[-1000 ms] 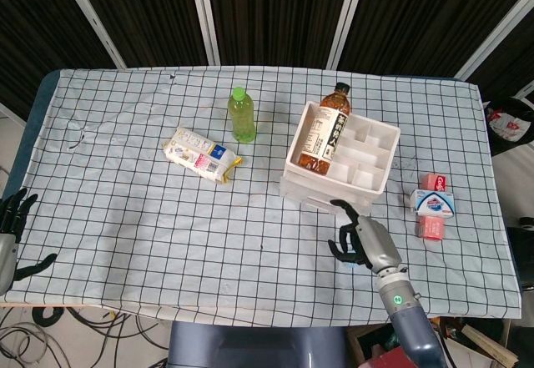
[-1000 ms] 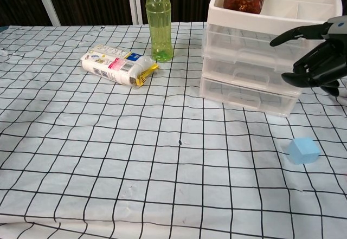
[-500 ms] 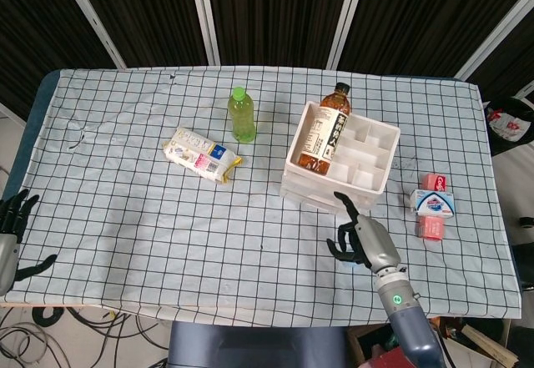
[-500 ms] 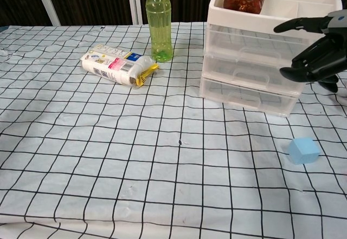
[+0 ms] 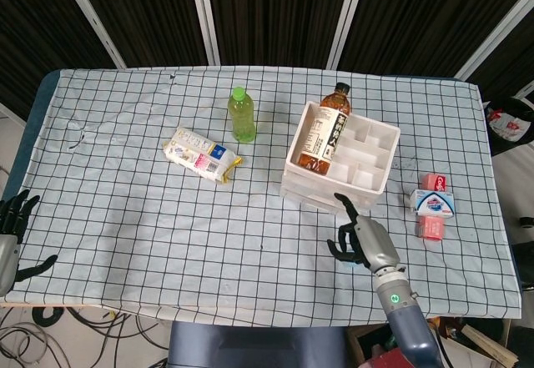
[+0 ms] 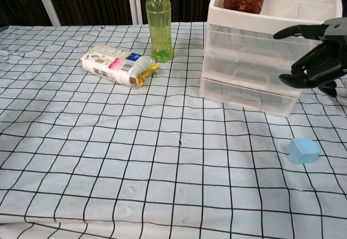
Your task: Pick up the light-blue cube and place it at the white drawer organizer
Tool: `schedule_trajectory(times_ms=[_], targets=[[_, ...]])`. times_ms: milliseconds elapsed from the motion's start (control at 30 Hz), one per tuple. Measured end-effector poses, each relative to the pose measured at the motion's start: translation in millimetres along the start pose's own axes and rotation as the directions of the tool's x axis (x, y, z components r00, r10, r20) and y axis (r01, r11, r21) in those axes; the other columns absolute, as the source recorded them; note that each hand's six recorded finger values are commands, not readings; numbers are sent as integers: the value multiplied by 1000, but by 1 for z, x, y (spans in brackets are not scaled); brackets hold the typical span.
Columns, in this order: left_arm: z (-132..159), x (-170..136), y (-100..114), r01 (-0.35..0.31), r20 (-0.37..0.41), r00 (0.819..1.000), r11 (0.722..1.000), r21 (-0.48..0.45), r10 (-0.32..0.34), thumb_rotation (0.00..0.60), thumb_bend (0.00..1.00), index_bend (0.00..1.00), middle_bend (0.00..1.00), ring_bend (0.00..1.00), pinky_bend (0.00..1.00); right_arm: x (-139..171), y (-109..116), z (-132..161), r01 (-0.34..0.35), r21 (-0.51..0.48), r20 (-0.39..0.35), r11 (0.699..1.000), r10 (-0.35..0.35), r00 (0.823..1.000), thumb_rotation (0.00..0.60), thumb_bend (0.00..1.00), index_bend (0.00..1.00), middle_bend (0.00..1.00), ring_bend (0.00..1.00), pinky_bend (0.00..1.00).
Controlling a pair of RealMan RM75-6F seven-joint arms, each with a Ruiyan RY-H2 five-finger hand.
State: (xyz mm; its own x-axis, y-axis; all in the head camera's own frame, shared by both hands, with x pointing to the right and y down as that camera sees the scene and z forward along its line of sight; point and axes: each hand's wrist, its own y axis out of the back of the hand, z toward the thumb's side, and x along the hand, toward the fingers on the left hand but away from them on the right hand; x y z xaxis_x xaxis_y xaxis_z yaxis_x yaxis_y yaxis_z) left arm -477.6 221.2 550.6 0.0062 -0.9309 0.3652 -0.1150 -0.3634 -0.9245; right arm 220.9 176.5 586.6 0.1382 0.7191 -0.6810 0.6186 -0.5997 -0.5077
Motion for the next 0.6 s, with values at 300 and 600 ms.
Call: schedule_trajectory(times_ms=[300,600], targets=[[0,0,-1,3,-1,1000,1000,1,-3,600,19,0,0,0,0,-4,1,0,15,2,2,1000,-15,1000,600,355,64,749,822,750],[0,0,-1,6,-2,1000,1000,1,-6,600,20,0,0,0,0,-10,1,-4,19,28,26,999,-20,999,600,355,106,749,822,749]])
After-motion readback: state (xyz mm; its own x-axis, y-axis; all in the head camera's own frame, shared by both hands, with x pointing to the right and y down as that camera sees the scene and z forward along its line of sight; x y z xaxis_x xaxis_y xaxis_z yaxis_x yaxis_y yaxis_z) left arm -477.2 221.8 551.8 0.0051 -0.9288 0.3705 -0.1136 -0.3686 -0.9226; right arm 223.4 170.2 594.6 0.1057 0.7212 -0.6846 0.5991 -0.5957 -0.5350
